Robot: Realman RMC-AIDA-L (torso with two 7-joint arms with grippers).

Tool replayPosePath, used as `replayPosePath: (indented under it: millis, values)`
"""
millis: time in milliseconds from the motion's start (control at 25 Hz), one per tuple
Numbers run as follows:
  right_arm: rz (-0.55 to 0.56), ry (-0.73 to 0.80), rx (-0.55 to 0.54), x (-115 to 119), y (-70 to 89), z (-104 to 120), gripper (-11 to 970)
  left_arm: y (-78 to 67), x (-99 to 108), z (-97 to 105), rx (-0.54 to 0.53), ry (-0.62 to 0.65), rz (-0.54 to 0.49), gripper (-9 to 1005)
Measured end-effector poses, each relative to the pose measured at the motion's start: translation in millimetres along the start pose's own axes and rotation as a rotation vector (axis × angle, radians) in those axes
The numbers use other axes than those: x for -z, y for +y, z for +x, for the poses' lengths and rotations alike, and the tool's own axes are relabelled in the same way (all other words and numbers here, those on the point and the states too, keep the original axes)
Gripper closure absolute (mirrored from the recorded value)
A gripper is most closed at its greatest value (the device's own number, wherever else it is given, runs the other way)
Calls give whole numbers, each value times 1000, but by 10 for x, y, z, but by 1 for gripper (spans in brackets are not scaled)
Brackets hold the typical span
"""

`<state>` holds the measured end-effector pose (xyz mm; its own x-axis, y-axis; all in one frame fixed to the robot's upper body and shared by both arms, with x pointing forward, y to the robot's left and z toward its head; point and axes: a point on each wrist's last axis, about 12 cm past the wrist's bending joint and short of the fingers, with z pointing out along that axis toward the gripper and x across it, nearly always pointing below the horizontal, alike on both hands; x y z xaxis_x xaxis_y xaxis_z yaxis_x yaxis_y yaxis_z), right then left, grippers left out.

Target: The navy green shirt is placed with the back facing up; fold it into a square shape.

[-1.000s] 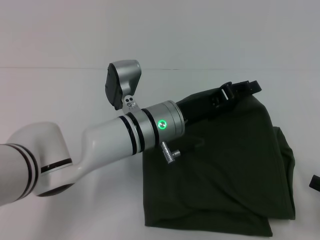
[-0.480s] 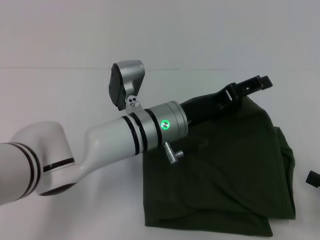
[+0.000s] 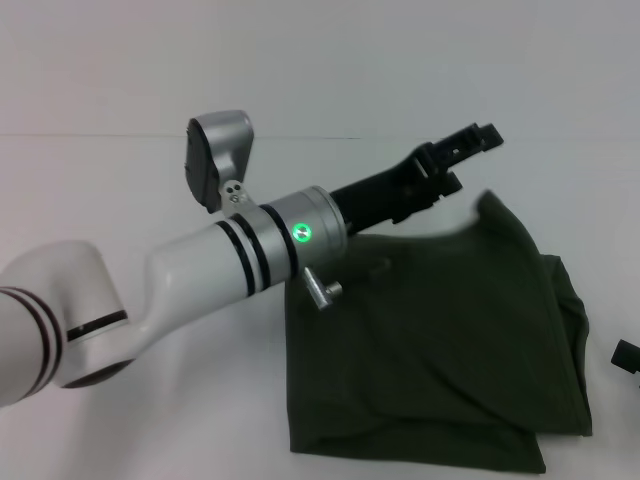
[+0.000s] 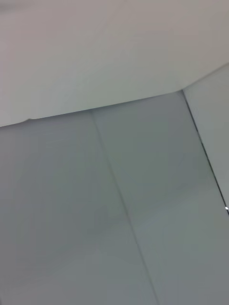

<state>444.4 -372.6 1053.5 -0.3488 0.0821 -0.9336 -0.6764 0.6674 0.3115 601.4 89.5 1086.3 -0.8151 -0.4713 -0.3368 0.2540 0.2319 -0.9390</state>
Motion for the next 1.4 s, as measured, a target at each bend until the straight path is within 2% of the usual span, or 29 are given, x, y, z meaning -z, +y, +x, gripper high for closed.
replayPosePath:
  millis: [160, 360, 400, 440, 680, 760, 920, 1120, 1400]
  values:
    - [0, 0, 0, 0, -1, 0, 13, -36, -79, 113, 0, 53, -1, 62]
    - [1, 1, -20, -13, -8, -8, 12, -73, 28, 88, 14, 57, 79, 63]
    - [1, 1, -38, -14, -12, -13, 12, -34, 235, 38, 44, 93, 117, 64]
    - [-1, 4, -67, -17, -22, -27, 12, -35, 247, 35, 47, 96, 120, 64]
    - [-18, 95, -297, -40, -138, -184, 12, 44, 885, -32, 147, 256, 139, 65]
    - [-32, 131, -331, -83, -159, -236, 13, 78, 1132, -15, 204, 336, 126, 65]
    - [-46, 151, -346, -154, -178, -293, 13, 178, 1447, 100, 306, 449, 62, 66]
    - [-63, 167, -391, -219, -174, -319, 13, 324, 1582, 257, 347, 523, -53, 67]
    - [-84, 209, -442, -246, -139, -290, 12, 479, 1548, 468, 396, 458, -109, 69]
